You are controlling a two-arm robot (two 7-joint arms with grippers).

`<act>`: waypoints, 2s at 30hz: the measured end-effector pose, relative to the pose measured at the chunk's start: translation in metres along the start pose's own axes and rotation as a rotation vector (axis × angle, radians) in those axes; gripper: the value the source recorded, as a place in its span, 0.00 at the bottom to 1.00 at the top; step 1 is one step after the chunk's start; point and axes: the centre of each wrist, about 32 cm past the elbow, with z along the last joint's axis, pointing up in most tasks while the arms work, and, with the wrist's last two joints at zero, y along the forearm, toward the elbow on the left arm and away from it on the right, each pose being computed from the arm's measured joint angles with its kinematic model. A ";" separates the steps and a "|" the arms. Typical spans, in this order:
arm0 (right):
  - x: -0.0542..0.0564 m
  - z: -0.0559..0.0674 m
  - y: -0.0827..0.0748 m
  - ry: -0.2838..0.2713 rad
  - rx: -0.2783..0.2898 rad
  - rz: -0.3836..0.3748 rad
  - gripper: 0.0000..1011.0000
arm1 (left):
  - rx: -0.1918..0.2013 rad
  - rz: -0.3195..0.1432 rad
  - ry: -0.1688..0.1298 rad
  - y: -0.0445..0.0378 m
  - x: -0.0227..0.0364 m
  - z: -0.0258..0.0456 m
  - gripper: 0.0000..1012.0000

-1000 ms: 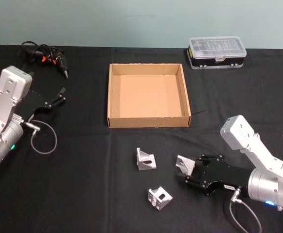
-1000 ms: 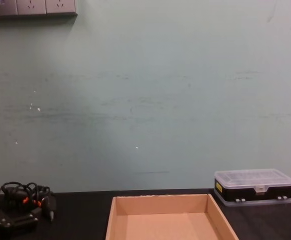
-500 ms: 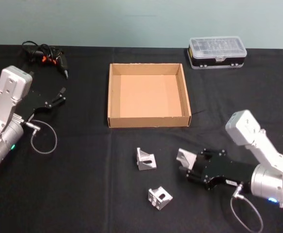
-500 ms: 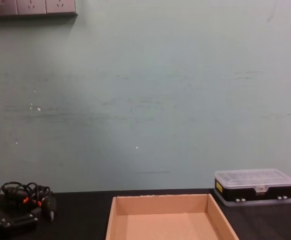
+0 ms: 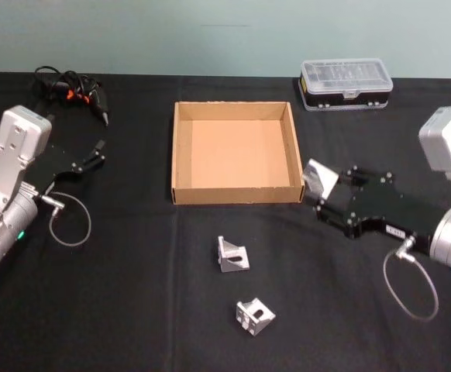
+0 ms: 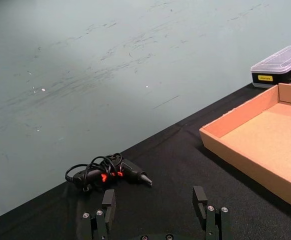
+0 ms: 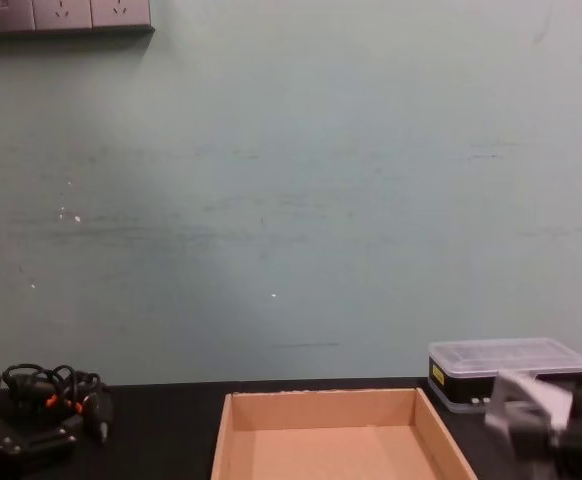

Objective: Use one hand to pick up the angle iron from the table and place it into the box.

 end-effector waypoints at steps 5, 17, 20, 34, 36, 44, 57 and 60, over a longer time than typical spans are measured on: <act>0.007 0.008 0.006 -0.011 0.026 -0.029 0.53 | 0.000 0.000 0.000 0.0000 0.0000 0.0000 1.00; 0.021 0.009 0.044 -0.029 0.012 -0.082 0.53 | 0.000 0.000 0.000 0.0000 0.0000 0.0000 1.00; 0.025 0.008 0.057 -0.028 -0.001 -0.093 0.53 | 0.000 0.000 0.000 0.0000 0.0000 0.0000 1.00; 0.038 -0.001 0.117 -0.016 -0.086 -0.128 0.53 | 0.000 0.000 0.000 0.0000 0.0000 0.0000 1.00; 0.038 -0.004 0.124 -0.024 -0.102 -0.126 0.53 | 0.000 0.000 0.000 0.0000 0.0000 0.0000 1.00; 0.038 -0.012 0.143 -0.026 -0.140 -0.109 0.53 | 0.000 0.000 0.000 0.0000 0.0000 0.0000 1.00; 0.039 -0.018 0.151 0.015 -0.153 -0.098 0.53 | 0.000 0.000 0.000 0.0000 0.0000 0.0000 1.00; 0.039 -0.018 0.151 0.018 -0.154 -0.098 0.53 | 0.000 0.000 0.000 0.0000 0.0000 0.0000 1.00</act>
